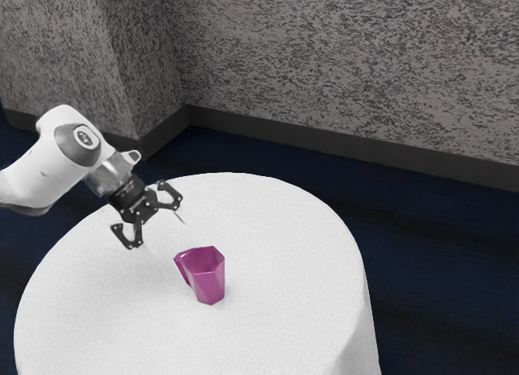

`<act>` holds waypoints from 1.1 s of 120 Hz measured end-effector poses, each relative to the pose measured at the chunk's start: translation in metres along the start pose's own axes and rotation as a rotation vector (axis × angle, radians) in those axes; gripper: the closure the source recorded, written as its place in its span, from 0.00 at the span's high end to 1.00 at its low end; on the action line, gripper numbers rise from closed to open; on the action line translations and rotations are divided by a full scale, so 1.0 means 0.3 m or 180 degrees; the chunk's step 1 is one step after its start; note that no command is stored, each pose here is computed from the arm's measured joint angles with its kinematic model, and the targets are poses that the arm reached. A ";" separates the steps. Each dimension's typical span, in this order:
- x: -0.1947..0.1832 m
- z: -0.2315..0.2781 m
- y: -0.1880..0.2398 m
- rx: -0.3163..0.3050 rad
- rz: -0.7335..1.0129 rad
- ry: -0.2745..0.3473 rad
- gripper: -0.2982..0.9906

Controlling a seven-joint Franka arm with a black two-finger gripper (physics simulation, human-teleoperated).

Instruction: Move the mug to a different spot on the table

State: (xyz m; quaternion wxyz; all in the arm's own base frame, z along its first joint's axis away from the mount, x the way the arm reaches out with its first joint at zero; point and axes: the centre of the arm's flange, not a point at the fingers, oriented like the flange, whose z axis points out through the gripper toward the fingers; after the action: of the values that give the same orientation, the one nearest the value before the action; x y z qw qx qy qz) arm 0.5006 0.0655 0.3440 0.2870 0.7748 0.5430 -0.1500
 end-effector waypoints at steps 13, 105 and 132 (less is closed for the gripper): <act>0.017 0.050 0.000 -0.0130 -0.0486 -0.0035 0.75; 0.124 0.286 -0.064 0.0076 -0.1724 0.0115 0.71; 0.125 0.303 -0.064 0.0153 -0.1702 0.0213 0.55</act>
State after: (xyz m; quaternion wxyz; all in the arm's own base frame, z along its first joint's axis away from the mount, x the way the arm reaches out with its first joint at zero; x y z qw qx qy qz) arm 0.5038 0.0433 0.2463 0.2006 0.6150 0.7337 -0.2077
